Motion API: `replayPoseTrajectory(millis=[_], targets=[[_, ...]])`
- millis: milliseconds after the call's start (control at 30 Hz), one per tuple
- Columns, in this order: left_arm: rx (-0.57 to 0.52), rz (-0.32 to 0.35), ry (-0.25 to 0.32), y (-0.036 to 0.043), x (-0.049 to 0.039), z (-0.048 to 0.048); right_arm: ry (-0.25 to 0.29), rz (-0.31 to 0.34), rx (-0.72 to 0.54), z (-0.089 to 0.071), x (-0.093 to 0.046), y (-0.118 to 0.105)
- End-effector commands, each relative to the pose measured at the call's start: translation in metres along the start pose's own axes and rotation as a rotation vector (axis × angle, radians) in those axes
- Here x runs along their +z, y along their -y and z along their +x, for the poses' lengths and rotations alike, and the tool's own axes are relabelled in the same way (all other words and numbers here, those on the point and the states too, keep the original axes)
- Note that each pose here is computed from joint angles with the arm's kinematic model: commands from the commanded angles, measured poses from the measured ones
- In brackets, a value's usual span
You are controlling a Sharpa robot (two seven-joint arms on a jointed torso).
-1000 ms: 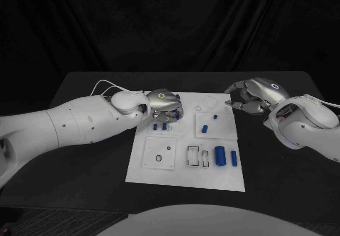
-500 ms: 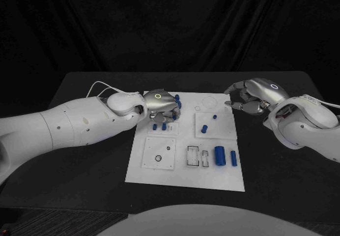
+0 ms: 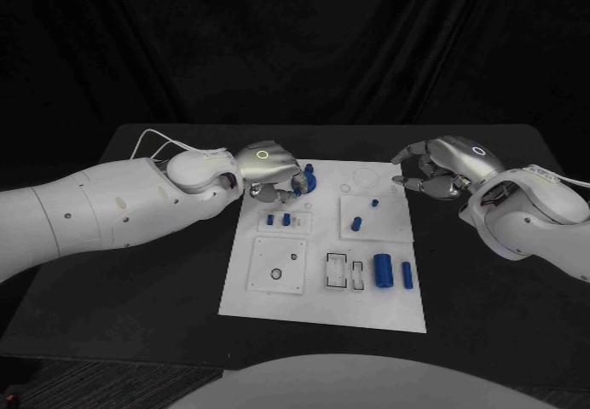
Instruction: Assemble the parts on the task board
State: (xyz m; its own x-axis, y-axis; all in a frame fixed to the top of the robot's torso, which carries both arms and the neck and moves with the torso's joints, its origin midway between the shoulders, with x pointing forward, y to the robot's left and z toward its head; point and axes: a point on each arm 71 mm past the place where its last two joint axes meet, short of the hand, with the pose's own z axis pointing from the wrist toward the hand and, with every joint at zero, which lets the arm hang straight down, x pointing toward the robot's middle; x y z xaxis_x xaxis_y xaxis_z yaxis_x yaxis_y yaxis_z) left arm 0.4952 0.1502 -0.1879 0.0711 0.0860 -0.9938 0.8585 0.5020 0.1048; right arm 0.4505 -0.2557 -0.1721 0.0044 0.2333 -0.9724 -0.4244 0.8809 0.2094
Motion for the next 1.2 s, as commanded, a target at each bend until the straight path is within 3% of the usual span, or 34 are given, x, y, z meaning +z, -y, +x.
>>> replayPoseTrajectory(millis=[33, 500, 1200], targets=[[0.010, -0.011, 0.031, -0.0006, -0.0023, -0.0063, -0.010, 0.021, 0.001, 0.001, -0.001, 0.002], [0.004, -0.043, 0.000, -0.0067, -0.0122, -0.0065, -0.018, 0.026, -0.001, 0.002, -0.001, 0.003], [-0.012, -0.055, -0.050, -0.0079, -0.0106, 0.0015, -0.026, 0.026, 0.000, 0.004, -0.001, 0.003]])
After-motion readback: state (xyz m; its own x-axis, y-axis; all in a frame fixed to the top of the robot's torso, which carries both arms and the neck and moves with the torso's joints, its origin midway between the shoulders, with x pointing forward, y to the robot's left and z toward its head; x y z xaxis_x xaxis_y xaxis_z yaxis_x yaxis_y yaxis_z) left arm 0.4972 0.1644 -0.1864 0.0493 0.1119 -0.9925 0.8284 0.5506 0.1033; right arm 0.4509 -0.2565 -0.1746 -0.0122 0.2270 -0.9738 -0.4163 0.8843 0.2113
